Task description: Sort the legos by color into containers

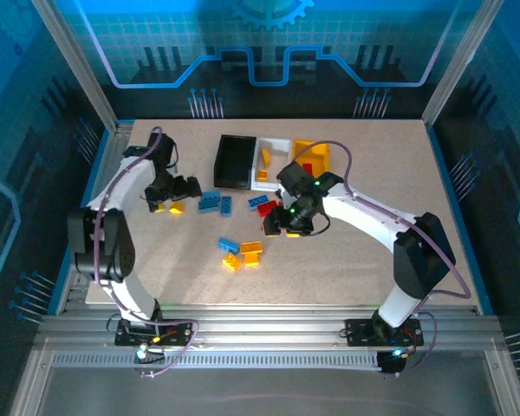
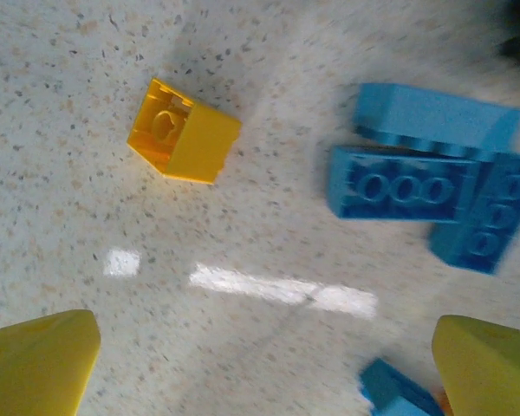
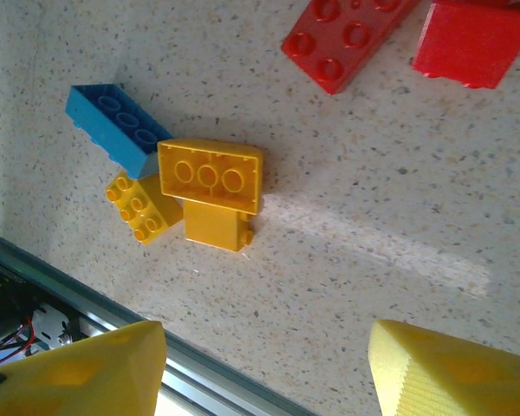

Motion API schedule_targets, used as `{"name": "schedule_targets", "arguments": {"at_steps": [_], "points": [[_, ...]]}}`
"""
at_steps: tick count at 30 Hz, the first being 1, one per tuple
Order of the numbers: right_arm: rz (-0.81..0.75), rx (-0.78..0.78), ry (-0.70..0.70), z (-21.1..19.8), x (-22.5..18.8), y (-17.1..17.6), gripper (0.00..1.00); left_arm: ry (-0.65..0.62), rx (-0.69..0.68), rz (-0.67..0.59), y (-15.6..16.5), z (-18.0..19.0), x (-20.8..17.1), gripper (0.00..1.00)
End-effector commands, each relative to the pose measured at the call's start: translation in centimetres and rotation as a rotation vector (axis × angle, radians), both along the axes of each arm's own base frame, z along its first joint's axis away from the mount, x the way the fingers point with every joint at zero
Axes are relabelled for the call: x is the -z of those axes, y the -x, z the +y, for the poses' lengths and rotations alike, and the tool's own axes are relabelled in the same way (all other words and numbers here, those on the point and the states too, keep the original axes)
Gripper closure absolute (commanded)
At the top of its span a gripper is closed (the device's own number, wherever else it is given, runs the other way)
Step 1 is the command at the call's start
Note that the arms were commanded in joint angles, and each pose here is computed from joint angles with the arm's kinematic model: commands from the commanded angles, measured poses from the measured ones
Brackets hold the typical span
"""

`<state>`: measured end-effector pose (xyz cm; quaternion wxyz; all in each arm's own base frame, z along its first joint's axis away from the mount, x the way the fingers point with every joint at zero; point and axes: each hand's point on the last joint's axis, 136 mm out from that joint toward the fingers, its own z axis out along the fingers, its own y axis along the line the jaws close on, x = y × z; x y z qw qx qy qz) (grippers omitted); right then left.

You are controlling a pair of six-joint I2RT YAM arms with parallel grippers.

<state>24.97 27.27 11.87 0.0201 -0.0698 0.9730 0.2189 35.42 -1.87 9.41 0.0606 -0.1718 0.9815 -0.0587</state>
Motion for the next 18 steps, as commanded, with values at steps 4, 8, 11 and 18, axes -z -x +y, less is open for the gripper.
{"name": "schedule_targets", "arguments": {"at_steps": [4, 8, 11, 18], "points": [[0.008, 0.002, 0.015, 0.3, -0.4, 1.5, 0.35, -0.114, 0.158, 0.012, -1.9, 2.1, 2.1, 0.05], [0.029, 0.019, 0.03, -0.3, 0.0, 2.3, 0.35, -0.135, 0.176, 0.022, -3.1, 2.6, 3.3, 0.07], [0.032, 0.029, 0.043, -0.7, -0.1, 2.5, 0.35, -0.146, 0.166, 0.035, -3.7, 3.1, 4.2, 0.09], [0.027, 0.037, 0.059, -0.8, -0.5, 2.3, 0.35, -0.144, 0.138, 0.053, -4.7, 3.8, 5.6, 0.14]]}}
